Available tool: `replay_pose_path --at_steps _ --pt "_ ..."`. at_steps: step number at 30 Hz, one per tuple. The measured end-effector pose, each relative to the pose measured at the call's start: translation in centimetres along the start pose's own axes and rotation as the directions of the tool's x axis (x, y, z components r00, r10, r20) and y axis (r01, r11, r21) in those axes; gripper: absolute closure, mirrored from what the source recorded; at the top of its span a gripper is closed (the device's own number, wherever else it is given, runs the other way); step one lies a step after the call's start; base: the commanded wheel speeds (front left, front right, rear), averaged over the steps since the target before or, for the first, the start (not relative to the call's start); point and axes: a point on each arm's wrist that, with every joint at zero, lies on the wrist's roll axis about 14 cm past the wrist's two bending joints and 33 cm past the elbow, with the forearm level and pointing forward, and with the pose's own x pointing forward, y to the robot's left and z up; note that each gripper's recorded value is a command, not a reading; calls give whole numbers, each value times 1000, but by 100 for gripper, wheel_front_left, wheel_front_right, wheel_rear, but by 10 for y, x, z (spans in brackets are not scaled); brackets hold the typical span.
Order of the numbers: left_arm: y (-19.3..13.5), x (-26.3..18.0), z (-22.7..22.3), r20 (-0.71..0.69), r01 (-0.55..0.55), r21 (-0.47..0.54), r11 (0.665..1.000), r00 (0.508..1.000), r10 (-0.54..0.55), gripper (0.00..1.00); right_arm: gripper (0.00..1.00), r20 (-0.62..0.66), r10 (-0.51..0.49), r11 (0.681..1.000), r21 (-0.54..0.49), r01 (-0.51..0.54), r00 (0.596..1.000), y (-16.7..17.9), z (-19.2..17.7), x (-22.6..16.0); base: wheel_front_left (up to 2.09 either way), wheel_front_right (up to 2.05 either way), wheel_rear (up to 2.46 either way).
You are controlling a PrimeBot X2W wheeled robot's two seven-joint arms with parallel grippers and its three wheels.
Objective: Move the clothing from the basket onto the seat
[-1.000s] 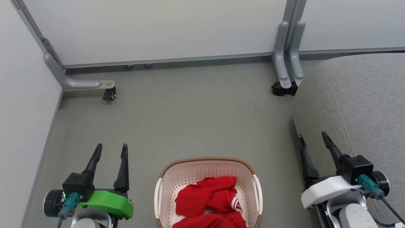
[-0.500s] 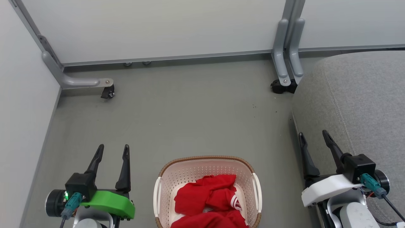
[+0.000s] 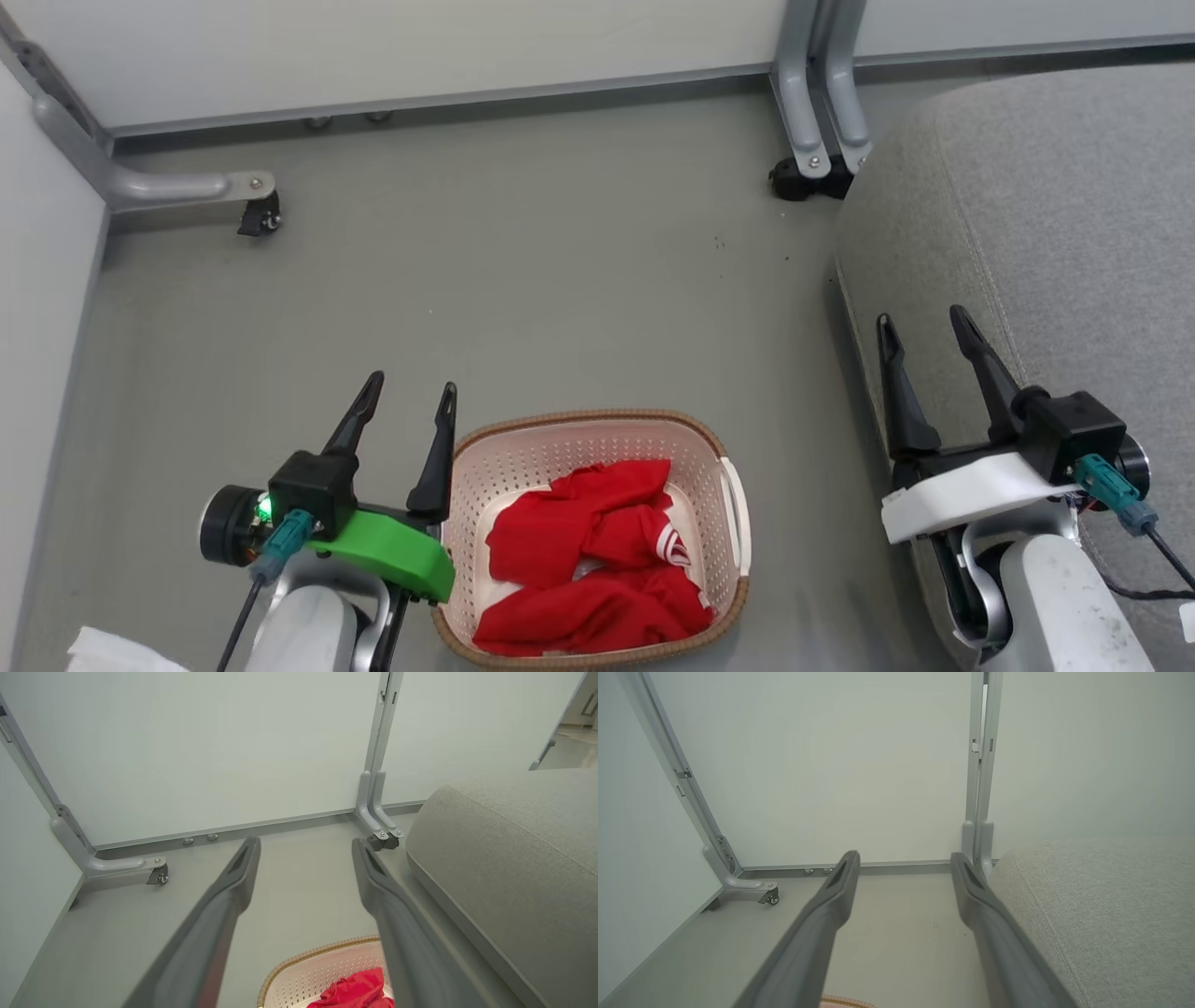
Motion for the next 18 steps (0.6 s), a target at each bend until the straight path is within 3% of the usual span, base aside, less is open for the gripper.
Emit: replay_pose_path --at_steps 9,18 --pt "-54 33 -55 -152 214 -5 977 965 -212 0 0 15 -24 1000 -6 24 1000 -14 -4 23 0 0 0" --pt "-99 52 -135 -357 418 -39 908 842 -403 0 0 25 -37 999 -1 37 999 -25 -16 50 0 0 0"
